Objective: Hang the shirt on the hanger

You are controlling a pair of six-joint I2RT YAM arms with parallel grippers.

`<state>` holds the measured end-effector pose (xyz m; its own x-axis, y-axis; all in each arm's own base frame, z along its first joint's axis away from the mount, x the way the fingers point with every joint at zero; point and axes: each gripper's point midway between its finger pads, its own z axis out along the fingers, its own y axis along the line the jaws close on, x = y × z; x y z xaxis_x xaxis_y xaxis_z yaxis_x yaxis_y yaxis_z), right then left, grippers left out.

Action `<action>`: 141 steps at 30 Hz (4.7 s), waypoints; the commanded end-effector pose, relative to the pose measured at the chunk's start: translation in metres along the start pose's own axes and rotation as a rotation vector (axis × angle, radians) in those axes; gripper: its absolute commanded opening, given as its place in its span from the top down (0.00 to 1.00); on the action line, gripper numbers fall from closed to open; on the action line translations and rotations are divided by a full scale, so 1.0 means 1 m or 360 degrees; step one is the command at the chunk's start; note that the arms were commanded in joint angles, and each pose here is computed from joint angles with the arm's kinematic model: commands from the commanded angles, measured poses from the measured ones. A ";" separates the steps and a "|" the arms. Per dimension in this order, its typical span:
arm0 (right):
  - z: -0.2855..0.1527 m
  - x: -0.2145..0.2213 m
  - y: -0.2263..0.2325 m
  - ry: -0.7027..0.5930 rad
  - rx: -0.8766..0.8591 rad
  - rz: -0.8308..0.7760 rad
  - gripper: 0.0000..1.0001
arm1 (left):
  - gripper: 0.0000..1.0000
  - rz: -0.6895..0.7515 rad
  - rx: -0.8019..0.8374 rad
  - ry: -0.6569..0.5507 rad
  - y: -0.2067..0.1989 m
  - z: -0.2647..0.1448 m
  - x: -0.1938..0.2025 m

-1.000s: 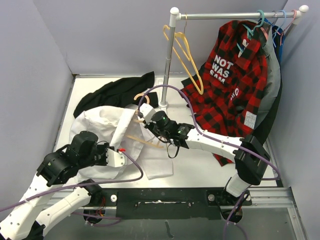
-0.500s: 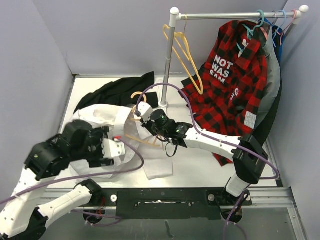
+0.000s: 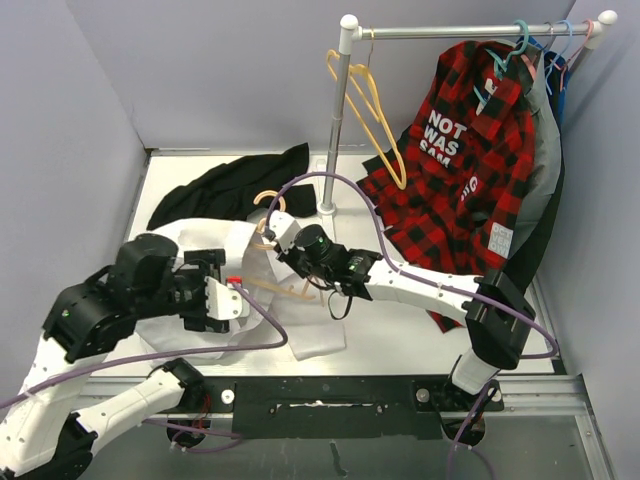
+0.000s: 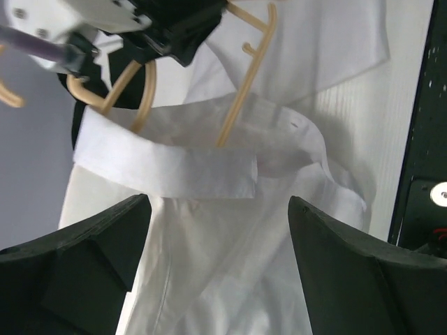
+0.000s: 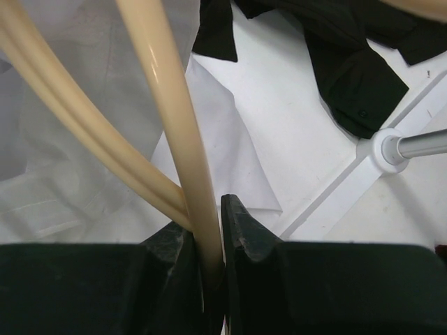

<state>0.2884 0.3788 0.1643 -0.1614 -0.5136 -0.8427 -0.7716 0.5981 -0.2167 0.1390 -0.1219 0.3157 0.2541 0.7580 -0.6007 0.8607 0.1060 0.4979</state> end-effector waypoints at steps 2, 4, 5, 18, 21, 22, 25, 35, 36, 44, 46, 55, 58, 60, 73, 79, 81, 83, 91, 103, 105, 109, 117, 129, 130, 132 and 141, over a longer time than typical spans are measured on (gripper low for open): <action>-0.006 -0.053 0.012 -0.0226 -0.0091 0.0061 1.00 | 0.22 0.0255 -0.0105 0.0044 0.018 0.014 0.010; -0.007 -0.053 0.012 -0.0226 -0.0094 0.0061 1.00 | 0.22 0.0282 -0.0140 0.0059 0.028 0.016 0.008; -0.008 -0.051 0.012 -0.0223 -0.0090 0.0057 1.00 | 0.23 0.0295 -0.0141 0.0076 0.033 0.017 0.007; -0.018 -0.039 -0.007 -0.0211 -0.0051 0.0086 1.00 | 0.30 -0.0113 0.0228 0.0184 0.056 -0.005 0.056; -0.021 -0.038 -0.009 -0.0212 -0.0049 0.0088 1.00 | 0.29 -0.0136 0.0295 0.0187 0.046 -0.009 0.054; -0.021 -0.036 -0.010 -0.0210 -0.0047 0.0088 1.00 | 0.29 -0.0115 0.0295 0.0185 0.043 -0.010 0.054; -0.023 -0.036 -0.012 -0.0214 -0.0048 0.0092 1.00 | 0.30 -0.0084 0.0327 0.0223 0.034 -0.009 0.060; -0.031 -0.036 -0.014 -0.0232 -0.0076 0.0108 1.00 | 0.85 -0.0088 0.0379 0.0357 0.035 -0.003 0.082; -0.032 -0.036 -0.013 -0.0232 -0.0082 0.0109 1.00 | 1.00 -0.0087 0.0374 0.0371 0.038 -0.002 0.085; -0.034 -0.031 0.001 -0.0236 -0.0089 -0.0044 1.00 | 1.00 -0.0055 0.0062 0.0221 0.087 -0.009 0.053; -0.033 -0.027 0.005 -0.0237 -0.0077 -0.0102 1.00 | 1.00 -0.0067 0.0025 0.0185 0.096 -0.013 0.044; -0.030 -0.016 0.013 -0.0198 0.0013 -0.0303 1.00 | 1.00 -0.0065 -0.0056 0.0150 0.111 -0.020 0.032; -0.034 -0.023 0.018 -0.0246 0.0037 -0.0338 1.00 | 1.00 -0.0070 -0.0049 0.0149 0.108 -0.018 0.034; -0.035 -0.028 0.020 -0.0279 0.0037 -0.0332 1.00 | 1.00 -0.0081 -0.0048 0.0140 0.107 -0.017 0.034; -0.008 -0.065 0.038 -0.0499 -0.0027 -0.0180 1.00 | 1.00 -0.0083 -0.0054 0.0163 0.095 -0.024 0.034; -0.017 -0.065 0.035 -0.0610 -0.0089 -0.0036 1.00 | 1.00 -0.0047 -0.0067 0.0264 0.093 -0.025 0.048; -0.024 -0.061 0.028 -0.0654 -0.0084 0.0037 1.00 | 1.00 -0.0056 -0.0058 0.0283 0.091 -0.025 0.050; -0.031 -0.061 0.024 -0.0704 -0.0080 0.0074 1.00 | 1.00 -0.0061 -0.0052 0.0296 0.090 -0.026 0.052; -0.033 -0.083 0.037 -0.0768 -0.0105 -0.0001 1.00 | 1.00 -0.0087 -0.0016 0.0312 0.086 -0.020 0.059; -0.001 -0.096 0.054 -0.0736 -0.0052 -0.0079 1.00 | 1.00 -0.0154 0.0098 0.0222 0.068 -0.005 0.045; 0.001 -0.099 0.050 -0.0751 -0.0008 -0.0069 1.00 | 1.00 -0.0153 0.0130 0.0222 0.060 -0.004 0.040; -0.003 -0.100 0.039 -0.0771 0.0059 -0.0052 1.00 | 1.00 -0.0145 0.0215 0.0344 0.043 -0.002 0.051; -0.012 -0.083 0.029 -0.0741 0.0130 -0.0033 1.00 | 0.53 -0.0300 0.0319 0.0699 0.041 -0.003 0.088; -0.018 -0.083 0.032 -0.0781 0.0129 0.0001 1.00 | 0.02 -0.0254 -0.0194 0.0500 0.098 -0.015 0.048; -0.018 -0.083 0.032 -0.0781 0.0128 0.0001 1.00 | 0.02 -0.0248 -0.0203 0.0452 0.101 -0.014 0.039; -0.018 -0.081 0.033 -0.0777 0.0126 0.0000 1.00 | 0.02 -0.0220 -0.0202 0.0343 0.106 -0.010 0.023; -0.023 -0.080 0.033 -0.0773 0.0130 0.0005 1.00 | 0.02 -0.0489 0.0300 0.0193 0.077 0.040 0.002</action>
<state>0.2637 0.4220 0.1733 0.0933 -0.3585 -0.9289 -0.7356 0.6038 -0.3069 0.2239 -0.1076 0.3398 0.0184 0.8365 -0.5477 0.8970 0.2281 0.3786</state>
